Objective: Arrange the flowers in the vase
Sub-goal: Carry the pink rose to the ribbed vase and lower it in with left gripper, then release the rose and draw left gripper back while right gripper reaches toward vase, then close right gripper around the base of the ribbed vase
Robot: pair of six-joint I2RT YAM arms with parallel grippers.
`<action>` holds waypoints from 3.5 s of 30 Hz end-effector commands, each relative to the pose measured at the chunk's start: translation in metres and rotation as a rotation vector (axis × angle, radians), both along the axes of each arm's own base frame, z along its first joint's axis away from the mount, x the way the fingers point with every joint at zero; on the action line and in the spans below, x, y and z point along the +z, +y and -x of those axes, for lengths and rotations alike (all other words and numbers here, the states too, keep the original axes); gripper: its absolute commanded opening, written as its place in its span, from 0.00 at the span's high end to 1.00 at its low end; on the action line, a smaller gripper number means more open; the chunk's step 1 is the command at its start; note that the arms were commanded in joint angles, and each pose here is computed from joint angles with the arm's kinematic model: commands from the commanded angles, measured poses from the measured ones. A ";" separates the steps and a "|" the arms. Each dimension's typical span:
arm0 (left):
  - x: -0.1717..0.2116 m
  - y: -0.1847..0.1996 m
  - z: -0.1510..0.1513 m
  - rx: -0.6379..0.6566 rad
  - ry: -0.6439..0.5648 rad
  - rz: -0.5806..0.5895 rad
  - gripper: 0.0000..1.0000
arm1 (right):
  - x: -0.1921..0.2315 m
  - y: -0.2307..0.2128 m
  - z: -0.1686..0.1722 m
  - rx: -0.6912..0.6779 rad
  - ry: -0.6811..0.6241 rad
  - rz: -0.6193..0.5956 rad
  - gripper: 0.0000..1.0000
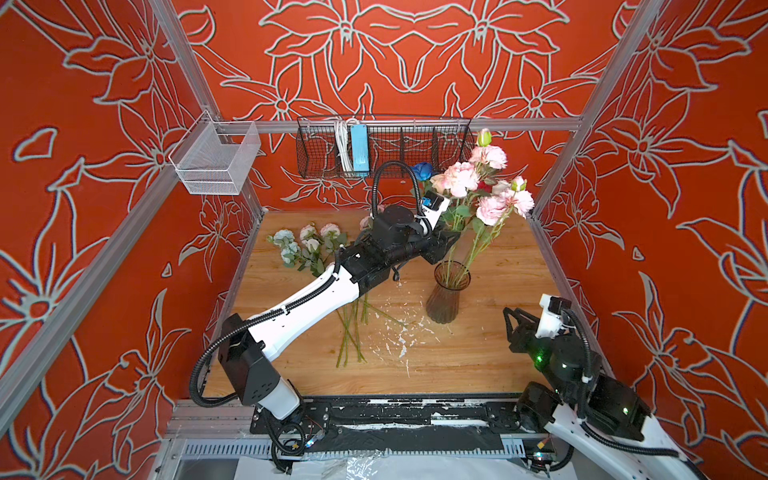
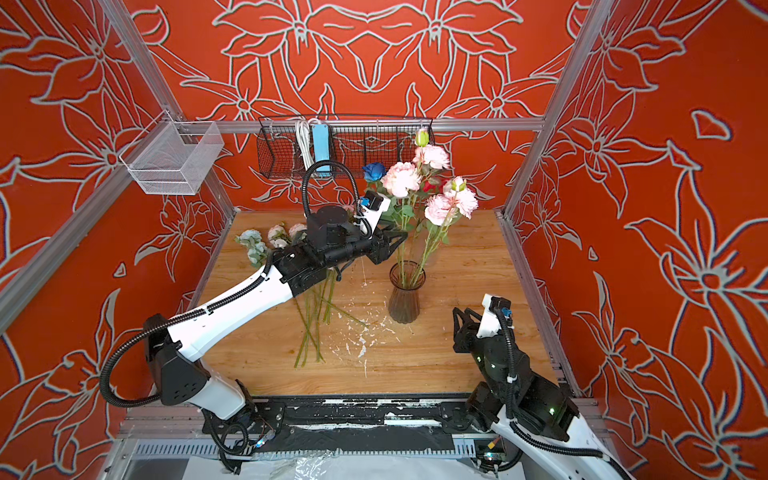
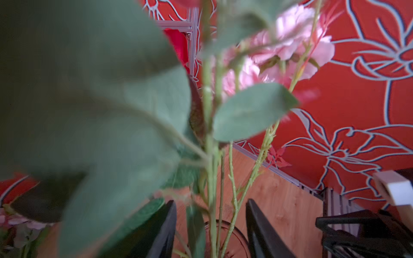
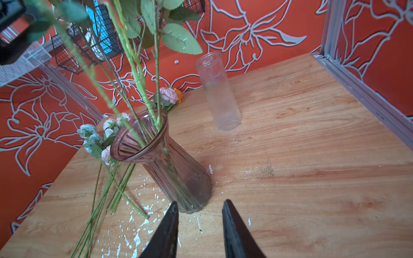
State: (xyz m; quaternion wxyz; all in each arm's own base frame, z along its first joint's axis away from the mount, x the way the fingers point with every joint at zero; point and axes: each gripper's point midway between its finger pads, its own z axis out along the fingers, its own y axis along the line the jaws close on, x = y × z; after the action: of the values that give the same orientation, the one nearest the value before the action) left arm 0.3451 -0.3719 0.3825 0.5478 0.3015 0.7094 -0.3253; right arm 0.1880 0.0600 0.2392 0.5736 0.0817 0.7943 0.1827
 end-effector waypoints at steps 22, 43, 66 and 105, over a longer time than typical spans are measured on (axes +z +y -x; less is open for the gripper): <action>-0.008 0.075 0.049 0.122 -0.009 -0.010 0.37 | -0.041 0.015 -0.001 0.023 0.107 -0.057 0.50; -0.045 0.176 0.041 0.583 -0.008 0.011 0.22 | -0.112 0.039 0.001 0.055 0.358 -0.154 0.49; -0.025 0.207 0.043 0.660 0.032 0.128 0.18 | -0.176 0.089 -0.052 0.115 0.530 -0.322 0.49; -0.031 0.210 0.036 0.661 0.038 0.119 0.18 | -0.185 0.126 -0.135 0.196 0.554 -0.079 0.48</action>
State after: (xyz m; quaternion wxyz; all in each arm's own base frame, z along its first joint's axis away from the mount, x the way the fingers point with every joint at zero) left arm 0.3078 -0.1632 0.3492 0.6232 0.0244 0.7629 -0.1704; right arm 0.3152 0.1833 0.0516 0.3029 0.0872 0.9183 0.2394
